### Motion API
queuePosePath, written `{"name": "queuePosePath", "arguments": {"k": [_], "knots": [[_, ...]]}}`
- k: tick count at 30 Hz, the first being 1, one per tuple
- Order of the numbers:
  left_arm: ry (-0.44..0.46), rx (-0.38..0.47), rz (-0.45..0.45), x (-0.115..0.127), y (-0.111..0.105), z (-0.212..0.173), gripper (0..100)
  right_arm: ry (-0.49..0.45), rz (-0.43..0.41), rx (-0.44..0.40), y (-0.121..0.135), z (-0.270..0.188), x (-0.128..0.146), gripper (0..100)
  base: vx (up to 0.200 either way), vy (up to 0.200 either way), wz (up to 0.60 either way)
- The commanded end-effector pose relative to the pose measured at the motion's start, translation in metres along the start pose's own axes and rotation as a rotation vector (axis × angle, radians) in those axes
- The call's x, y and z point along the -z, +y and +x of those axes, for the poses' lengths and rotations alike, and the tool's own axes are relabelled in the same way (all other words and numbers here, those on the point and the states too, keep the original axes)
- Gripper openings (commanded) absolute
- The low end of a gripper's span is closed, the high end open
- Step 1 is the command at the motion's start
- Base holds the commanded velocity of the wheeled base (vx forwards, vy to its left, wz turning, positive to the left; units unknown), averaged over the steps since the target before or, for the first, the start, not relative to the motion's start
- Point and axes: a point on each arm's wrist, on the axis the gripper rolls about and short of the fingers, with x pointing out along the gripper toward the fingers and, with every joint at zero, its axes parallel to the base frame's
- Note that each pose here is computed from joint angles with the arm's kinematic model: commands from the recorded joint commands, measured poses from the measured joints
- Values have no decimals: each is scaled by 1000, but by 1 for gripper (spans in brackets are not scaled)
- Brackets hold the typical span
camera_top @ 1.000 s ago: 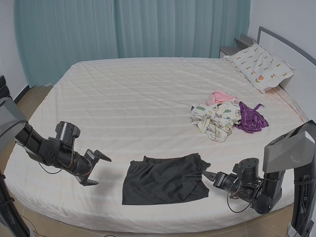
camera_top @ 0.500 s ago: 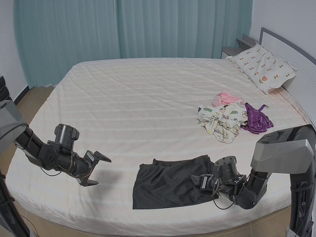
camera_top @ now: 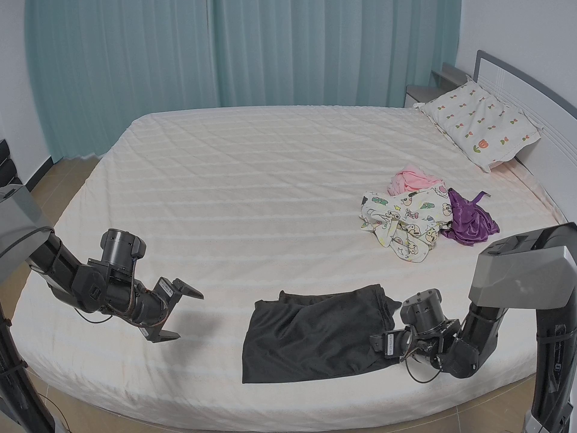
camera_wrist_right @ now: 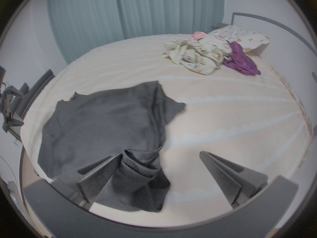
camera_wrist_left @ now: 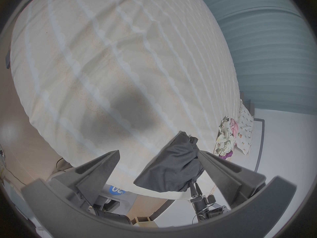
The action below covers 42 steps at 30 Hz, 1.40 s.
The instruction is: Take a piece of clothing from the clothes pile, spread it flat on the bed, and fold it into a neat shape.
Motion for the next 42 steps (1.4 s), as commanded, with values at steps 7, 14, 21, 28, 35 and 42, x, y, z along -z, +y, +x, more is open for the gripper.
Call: {"name": "queuePosePath", "arguments": {"k": [7, 14, 21, 28, 35, 42], "knots": [[5, -11, 14, 0, 2, 3, 100, 23, 64, 69, -53, -28, 17, 100, 0, 0, 0], [4, -12, 15, 1, 2, 3, 100, 32, 115, 24, -70, -40, 24, 100, 0, 0, 0], [4, -10, 15, 1, 2, 3, 100, -110, 183, -92, -74, -30, -3, 100, 0, 0, 0], [4, -10, 15, 1, 2, 3, 100, -194, 349, -218, -53, 11, -35, 100, 0, 0, 0], [6, -14, 12, 1, 3, 3, 100, -144, 508, -411, -35, 60, -61, 100, 0, 0, 0], [5, -18, 12, 2, 4, 3, 100, -99, 551, -420, -34, 87, -69, 100, 0, 0, 0]]}}
